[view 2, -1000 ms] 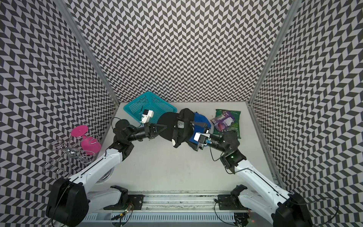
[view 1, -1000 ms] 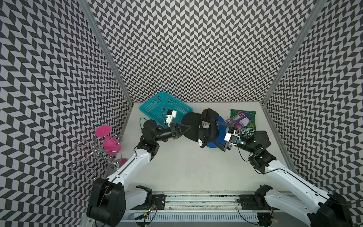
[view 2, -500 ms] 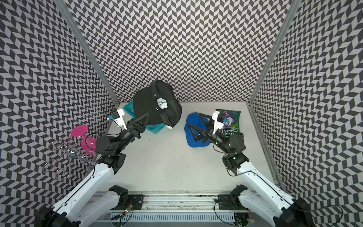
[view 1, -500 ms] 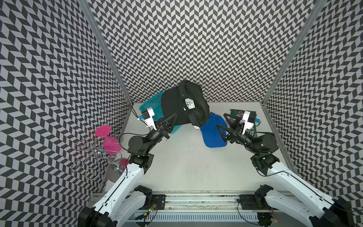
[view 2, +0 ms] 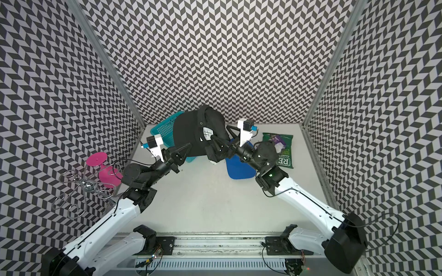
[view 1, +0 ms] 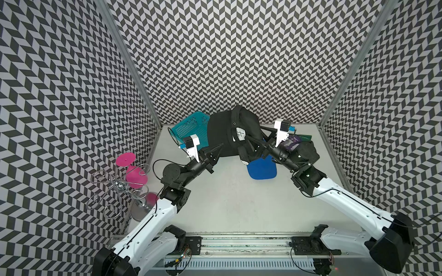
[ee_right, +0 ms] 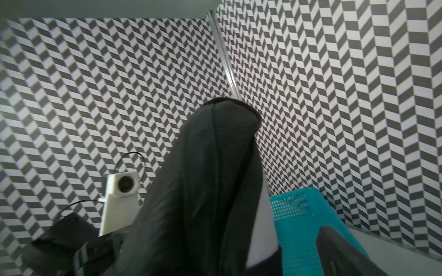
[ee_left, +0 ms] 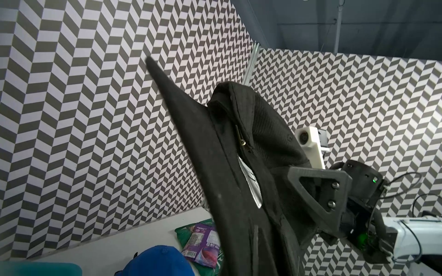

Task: Turn the baseball cap inside out
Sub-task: Turn over the baseball cap.

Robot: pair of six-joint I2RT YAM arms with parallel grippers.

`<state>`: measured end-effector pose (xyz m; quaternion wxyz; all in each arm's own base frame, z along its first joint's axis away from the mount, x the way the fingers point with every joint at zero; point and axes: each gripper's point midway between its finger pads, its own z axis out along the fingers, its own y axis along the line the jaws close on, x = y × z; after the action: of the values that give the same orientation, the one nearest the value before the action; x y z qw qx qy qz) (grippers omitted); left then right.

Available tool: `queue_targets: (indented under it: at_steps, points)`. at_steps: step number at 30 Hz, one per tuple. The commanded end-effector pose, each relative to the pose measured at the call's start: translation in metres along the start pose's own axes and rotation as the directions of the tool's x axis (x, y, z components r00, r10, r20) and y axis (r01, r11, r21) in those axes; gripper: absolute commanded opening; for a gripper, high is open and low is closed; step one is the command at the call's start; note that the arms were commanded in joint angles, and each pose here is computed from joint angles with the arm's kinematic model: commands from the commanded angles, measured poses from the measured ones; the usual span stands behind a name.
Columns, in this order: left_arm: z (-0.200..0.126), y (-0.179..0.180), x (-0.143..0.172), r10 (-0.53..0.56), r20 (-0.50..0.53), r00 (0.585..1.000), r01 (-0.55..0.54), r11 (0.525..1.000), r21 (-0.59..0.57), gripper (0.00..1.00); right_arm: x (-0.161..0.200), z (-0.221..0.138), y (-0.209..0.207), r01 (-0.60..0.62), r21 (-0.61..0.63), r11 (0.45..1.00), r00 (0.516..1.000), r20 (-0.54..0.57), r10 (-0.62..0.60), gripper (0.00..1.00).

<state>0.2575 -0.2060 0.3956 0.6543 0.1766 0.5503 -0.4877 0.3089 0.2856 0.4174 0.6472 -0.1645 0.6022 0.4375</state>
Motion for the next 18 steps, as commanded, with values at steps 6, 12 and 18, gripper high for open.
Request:
queue_targets:
  at_steps: [6,12,18]
  points:
    - [-0.002,0.008,0.033,0.158,-0.224,0.962,-0.169,0.985,-0.032,0.0,-0.008,0.004,0.004,0.203,-0.009,0.979,0.979,-0.006,-0.203,0.23]
    - [-0.021,0.036,0.047,0.13,-0.334,0.934,-0.201,0.962,-0.187,0.96,0.026,-0.016,-0.018,0.399,-0.044,0.916,0.911,-0.095,-0.401,0.0]
    - [-0.023,0.037,0.047,0.028,-0.402,0.915,-0.09,0.987,-0.137,1.0,0.046,-0.049,-0.028,0.425,-0.275,0.862,0.868,-0.146,-0.475,0.0]
